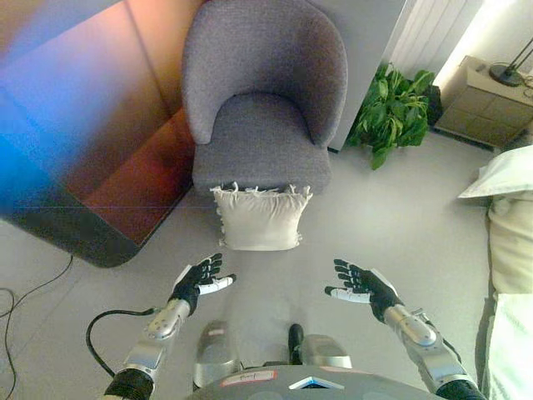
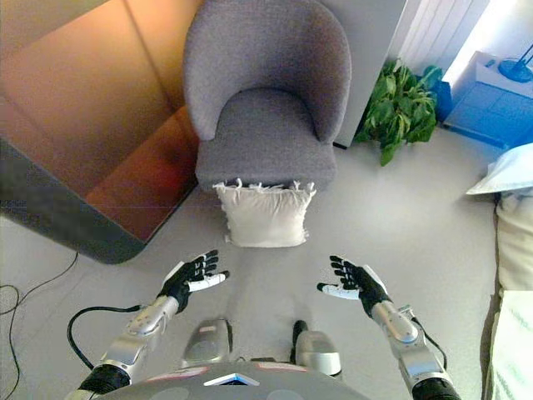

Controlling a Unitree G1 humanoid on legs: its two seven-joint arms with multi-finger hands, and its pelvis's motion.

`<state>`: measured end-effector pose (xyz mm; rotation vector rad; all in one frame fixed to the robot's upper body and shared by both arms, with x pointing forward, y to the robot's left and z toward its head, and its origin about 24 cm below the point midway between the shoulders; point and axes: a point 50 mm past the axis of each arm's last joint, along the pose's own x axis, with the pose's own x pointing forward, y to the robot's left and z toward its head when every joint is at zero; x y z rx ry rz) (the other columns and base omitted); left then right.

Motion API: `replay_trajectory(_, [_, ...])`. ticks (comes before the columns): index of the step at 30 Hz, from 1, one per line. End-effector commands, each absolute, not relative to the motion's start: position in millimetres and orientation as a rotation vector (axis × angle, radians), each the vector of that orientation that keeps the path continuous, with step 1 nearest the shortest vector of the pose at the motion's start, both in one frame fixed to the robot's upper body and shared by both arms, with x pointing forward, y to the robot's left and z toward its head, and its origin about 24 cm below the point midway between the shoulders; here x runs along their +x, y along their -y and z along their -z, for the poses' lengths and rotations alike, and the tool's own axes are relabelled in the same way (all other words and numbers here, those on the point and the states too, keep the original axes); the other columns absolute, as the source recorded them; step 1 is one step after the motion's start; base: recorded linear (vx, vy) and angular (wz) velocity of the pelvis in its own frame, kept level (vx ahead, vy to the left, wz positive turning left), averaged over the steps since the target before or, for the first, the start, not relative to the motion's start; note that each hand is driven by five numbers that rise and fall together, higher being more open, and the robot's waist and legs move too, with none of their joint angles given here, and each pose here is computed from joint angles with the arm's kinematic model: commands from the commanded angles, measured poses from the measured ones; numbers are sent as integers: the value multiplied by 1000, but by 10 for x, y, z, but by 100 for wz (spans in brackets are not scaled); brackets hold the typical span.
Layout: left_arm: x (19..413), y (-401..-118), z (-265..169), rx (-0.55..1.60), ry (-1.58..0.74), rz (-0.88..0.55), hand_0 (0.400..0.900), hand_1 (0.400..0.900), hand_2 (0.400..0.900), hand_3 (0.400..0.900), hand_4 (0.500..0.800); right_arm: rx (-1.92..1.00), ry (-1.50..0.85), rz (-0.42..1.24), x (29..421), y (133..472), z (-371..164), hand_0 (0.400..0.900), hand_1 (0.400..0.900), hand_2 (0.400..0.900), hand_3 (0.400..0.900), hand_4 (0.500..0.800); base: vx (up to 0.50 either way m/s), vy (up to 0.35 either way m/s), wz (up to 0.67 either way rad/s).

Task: Pick up the pillow and put it on the sofa.

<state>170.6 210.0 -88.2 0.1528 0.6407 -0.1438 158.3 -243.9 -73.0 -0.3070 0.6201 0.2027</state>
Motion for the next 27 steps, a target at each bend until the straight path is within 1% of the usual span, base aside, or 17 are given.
replay_trajectory(1, [2130,-2076,509,132,-407,124,900,900,900,900,800,-331,-388,-178,1949,2492,338,900,900,900,900,800,294,66,-40])
replay_trajectory(6, [2195,-2014,495,130,-385,107,900,900,900,900,800,-356,-358,-176,2052,2443,321,900,900,900,900,800,364,92,-56])
replay_trajectory(10, [2216,-2075,468,119,-375,63,900,900,900,900,800,-354,-347,-207,2138,2325,323,900,900,900,900,800,450,188,-85])
replay_trajectory(14, [2275,-2164,395,142,-346,27,900,900,900,900,800,-312,-345,-218,2160,2200,357,900,900,900,900,800,513,230,-48])
replay_trajectory(17, [2279,-2191,371,161,-342,40,900,900,900,900,800,-310,-335,-240,2199,2140,343,900,900,900,900,800,425,242,-12])
replay_trajectory(20, [2316,-2250,312,166,-320,9,900,900,900,900,800,-302,-293,-260,2270,2055,274,900,900,900,900,800,324,304,-2])
replay_trajectory(23, [2376,-2235,270,178,-299,12,900,900,900,900,800,-316,-264,-287,2320,1977,230,900,900,900,900,800,378,311,16])
replay_trajectory(27, [2425,-2166,267,159,-293,25,900,900,900,900,800,-356,-251,-265,2352,2026,185,900,900,900,900,800,358,41,24])
